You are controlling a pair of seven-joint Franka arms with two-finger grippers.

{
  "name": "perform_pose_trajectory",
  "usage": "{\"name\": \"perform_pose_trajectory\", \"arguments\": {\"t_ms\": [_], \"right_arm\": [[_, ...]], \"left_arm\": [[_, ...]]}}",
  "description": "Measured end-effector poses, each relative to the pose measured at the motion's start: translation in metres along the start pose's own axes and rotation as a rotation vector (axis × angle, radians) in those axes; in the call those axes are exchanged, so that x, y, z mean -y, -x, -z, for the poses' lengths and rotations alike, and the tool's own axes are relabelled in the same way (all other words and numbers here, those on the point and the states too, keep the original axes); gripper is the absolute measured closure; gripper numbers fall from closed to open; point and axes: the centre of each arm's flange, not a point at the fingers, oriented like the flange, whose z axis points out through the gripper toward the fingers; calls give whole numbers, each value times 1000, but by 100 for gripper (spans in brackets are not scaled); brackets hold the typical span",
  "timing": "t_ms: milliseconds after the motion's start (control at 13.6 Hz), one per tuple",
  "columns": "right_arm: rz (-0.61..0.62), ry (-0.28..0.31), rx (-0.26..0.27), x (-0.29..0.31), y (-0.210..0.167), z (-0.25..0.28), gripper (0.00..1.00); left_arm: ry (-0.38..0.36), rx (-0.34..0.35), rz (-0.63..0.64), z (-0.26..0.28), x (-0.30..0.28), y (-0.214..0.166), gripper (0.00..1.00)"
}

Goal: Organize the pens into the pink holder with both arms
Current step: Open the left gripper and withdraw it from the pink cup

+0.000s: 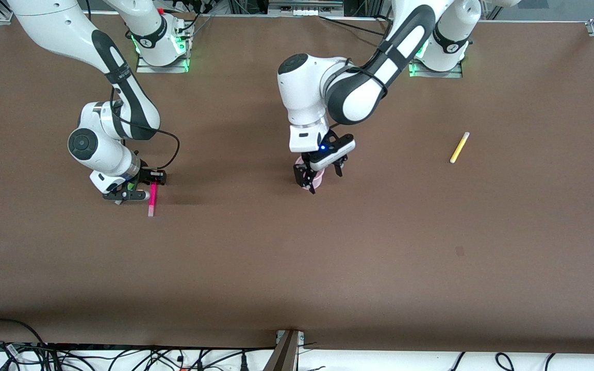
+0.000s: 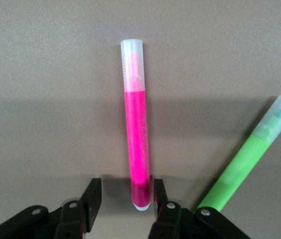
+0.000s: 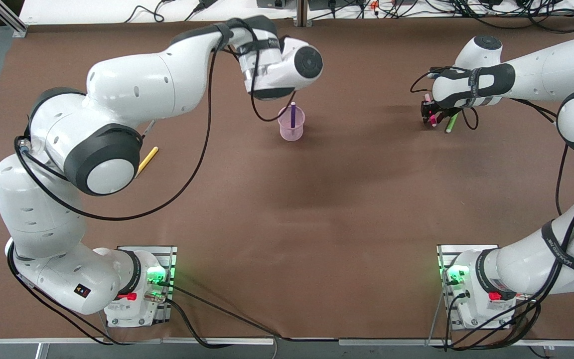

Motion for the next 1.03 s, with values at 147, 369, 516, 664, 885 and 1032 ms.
{"name": "perform_pose_trajectory", "arguments": {"t_ms": [147, 369, 516, 664, 885, 1032], "right_arm": [[-1, 0, 0, 0, 0, -2, 54], [-2, 1, -3, -2, 0, -3, 61], [-3, 1, -4, -2, -1, -3, 63], [-5, 2, -5, -3, -1, -3, 64], [-8, 2, -8, -5, -1, -4, 76], [-8, 2, -9, -5, -2, -3, 83]], "left_arm": [[-10, 32, 20, 4, 1, -62, 0], [-38, 148, -32, 17, 26, -152, 0], [-71, 229, -117, 28, 50, -194, 0], [-84, 300, -203, 35, 78, -236, 0], [-88, 381, -325, 31, 124, -305, 0], [-82, 422, -396, 17, 156, -344, 0]]}}
